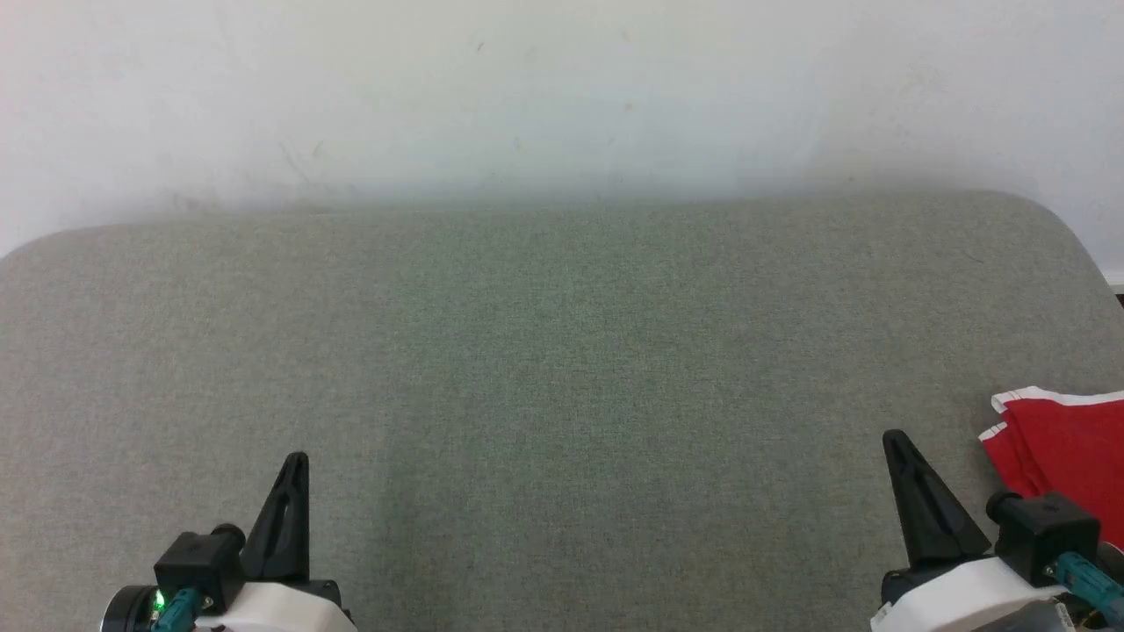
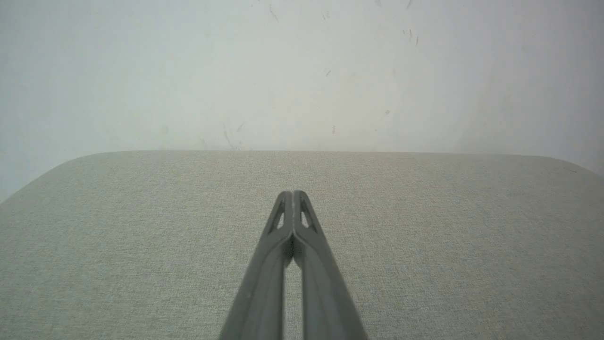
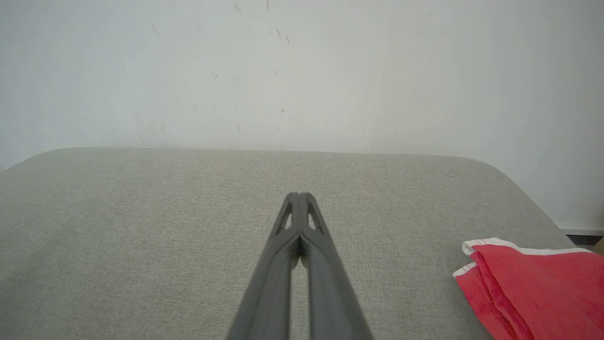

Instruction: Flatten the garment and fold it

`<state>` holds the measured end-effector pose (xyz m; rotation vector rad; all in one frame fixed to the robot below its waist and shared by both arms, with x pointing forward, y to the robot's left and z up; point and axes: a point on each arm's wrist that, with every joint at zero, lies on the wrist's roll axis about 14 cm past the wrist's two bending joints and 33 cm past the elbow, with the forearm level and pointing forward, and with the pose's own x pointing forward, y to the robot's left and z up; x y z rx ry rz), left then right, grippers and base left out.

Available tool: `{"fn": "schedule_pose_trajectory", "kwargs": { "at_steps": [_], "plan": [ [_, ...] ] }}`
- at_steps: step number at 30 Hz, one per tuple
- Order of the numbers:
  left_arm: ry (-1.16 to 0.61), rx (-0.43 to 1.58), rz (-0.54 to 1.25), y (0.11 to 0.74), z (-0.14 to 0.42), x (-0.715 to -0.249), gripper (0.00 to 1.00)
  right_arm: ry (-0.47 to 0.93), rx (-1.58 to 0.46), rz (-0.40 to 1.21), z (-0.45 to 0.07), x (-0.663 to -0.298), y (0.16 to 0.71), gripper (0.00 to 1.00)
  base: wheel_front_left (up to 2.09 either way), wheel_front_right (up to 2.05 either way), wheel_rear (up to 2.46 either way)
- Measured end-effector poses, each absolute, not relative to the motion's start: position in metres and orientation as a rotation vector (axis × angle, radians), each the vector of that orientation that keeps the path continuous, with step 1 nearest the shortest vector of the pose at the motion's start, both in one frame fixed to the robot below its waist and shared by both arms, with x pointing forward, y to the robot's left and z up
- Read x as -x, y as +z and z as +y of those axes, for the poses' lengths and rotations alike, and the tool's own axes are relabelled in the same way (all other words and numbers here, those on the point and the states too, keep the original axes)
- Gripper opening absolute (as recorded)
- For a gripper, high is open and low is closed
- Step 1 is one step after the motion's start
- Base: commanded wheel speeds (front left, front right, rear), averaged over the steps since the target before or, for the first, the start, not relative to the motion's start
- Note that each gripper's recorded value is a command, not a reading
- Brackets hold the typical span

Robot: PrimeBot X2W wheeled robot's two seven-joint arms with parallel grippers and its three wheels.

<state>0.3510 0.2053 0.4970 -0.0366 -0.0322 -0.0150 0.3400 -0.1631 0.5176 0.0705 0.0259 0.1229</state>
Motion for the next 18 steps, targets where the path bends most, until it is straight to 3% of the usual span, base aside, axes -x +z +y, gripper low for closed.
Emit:
{"fn": "schedule_pose_trajectory", "kwargs": {
  "at_steps": [18],
  "plan": [
    [-0.022, 0.022, -0.014, 0.4974, 0.1987, -0.3524, 0.00, 0.124, -0.055, 0.027, -0.1630, -0.3436, 0.5169, 0.00, 0.00, 0.00, 0.00]
  ]
}}
